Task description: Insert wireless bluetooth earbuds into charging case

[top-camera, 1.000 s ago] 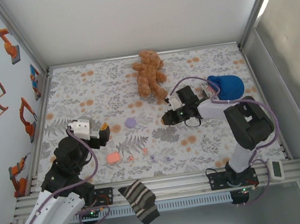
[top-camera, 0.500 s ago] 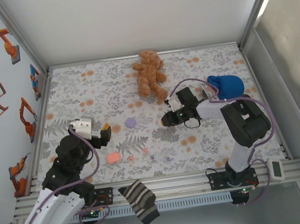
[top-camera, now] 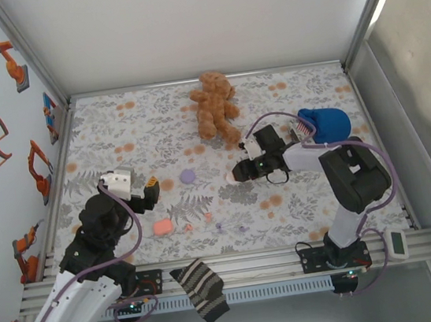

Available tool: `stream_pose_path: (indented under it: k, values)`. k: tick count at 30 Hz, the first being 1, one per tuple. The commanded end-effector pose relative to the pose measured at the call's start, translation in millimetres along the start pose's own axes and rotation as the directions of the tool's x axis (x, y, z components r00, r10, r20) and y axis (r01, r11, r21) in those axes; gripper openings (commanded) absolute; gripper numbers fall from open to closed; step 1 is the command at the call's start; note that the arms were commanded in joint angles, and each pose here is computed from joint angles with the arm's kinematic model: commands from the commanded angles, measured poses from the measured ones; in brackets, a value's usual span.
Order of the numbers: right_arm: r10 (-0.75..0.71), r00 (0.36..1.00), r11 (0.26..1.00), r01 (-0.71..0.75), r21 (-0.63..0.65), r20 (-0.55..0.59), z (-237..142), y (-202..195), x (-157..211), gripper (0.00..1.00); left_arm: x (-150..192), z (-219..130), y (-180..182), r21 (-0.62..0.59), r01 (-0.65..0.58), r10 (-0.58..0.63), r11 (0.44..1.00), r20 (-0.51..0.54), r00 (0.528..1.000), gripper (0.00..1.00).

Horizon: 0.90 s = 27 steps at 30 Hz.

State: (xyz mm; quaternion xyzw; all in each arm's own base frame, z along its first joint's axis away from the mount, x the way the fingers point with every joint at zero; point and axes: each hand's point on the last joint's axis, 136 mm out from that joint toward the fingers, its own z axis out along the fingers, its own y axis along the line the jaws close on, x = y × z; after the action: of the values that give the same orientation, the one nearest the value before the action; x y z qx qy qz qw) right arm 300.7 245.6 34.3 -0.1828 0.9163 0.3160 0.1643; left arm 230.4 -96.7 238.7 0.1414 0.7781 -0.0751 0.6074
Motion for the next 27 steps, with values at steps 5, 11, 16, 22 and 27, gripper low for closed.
stream_pose_path:
  k: [5,11,16,22,27]
  values:
    - [-0.1,0.991,0.994,0.095,0.054,0.09,-39,17,-30,0.56,-17,-15,14,-0.055,0.025,-0.023,0.998,0.03,0.999,0.96]
    - [-0.21,0.969,0.977,0.204,0.057,0.134,-55,53,-51,0.63,-14,-22,24,-0.105,0.029,-0.028,0.994,0.007,1.0,0.96]
    - [-0.315,0.937,0.949,0.307,0.074,0.154,-53,86,-64,0.67,-16,-31,30,-0.123,0.018,-0.019,0.992,-0.009,1.0,0.96]
    - [-0.444,0.891,0.896,0.437,0.082,0.097,-28,124,-68,0.69,-12,-42,37,-0.152,-0.006,0.001,0.988,-0.029,1.0,0.96]
    - [-0.489,0.872,0.872,0.486,0.062,0.04,6,143,-67,0.99,-9,-50,47,-0.196,0.016,-0.018,0.981,-0.009,1.0,0.96]
